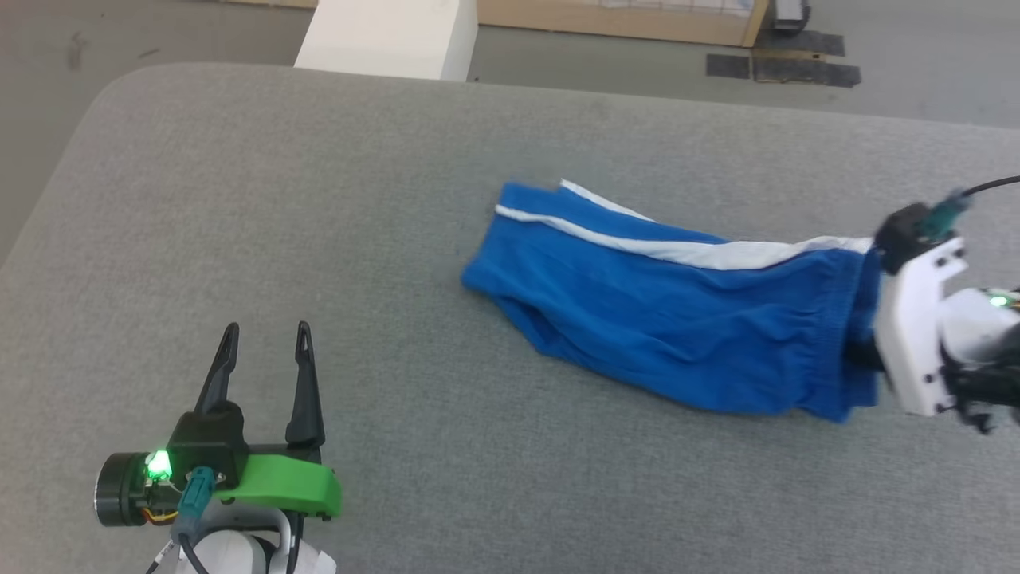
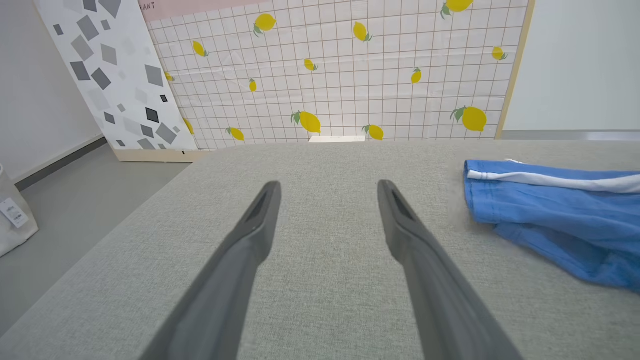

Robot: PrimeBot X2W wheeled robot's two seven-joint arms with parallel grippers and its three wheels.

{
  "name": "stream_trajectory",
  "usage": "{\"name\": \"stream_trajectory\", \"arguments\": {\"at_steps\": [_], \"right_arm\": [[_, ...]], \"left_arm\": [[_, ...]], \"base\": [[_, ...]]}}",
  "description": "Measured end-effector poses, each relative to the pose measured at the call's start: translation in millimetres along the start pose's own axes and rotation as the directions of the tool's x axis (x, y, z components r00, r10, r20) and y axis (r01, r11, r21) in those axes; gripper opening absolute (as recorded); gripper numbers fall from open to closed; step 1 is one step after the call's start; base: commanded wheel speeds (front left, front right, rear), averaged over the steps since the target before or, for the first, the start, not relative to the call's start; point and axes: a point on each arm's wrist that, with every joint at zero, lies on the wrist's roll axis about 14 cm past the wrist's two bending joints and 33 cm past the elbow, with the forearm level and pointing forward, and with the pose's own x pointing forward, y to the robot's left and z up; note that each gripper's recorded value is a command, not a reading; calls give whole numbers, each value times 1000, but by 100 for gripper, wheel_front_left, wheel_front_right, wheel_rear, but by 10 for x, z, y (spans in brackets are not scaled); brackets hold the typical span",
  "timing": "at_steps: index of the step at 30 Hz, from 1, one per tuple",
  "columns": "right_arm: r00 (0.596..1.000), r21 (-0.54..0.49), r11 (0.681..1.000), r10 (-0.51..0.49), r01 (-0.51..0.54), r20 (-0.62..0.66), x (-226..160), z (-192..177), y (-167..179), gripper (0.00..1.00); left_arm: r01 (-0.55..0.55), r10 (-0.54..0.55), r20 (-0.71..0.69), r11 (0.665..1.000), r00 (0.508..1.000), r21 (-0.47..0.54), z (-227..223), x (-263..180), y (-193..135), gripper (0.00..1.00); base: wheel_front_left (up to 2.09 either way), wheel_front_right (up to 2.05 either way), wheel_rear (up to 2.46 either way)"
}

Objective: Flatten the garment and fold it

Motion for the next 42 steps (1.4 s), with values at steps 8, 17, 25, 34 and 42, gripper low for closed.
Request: {"name": "stream_trajectory", "arguments": {"at_steps": [8, 17, 25, 34, 42], "right_arm": [[980, 39, 979, -198, 198, -13, -614, -247, -711, 0], [968, 100, 963, -249, 252, -42, -722, -371, -967, 0], [991, 26, 996, -89, 87, 103, -719, 47, -368, 0], [985, -90, 994, 82, -69, 152, -498, 445, 257, 0], [989, -145, 982, 130, -118, 73, 43, 612, 538, 0]], "left_arm": [[56, -56, 27, 998, 998, 4, 74, 24, -160, 100], [79, -79, 18, 997, 997, 14, 43, 31, -219, 100], [89, -89, 44, 996, 995, 22, 138, -5, -224, 100], [58, -59, 31, 998, 998, 22, 105, -38, -134, 100], [35, -35, 11, 999, 999, 11, 40, -3, -100, 100]], "base": [[0, 0, 0], [0, 0, 0], [0, 0, 0], [0, 0, 0], [0, 0, 0]]}}
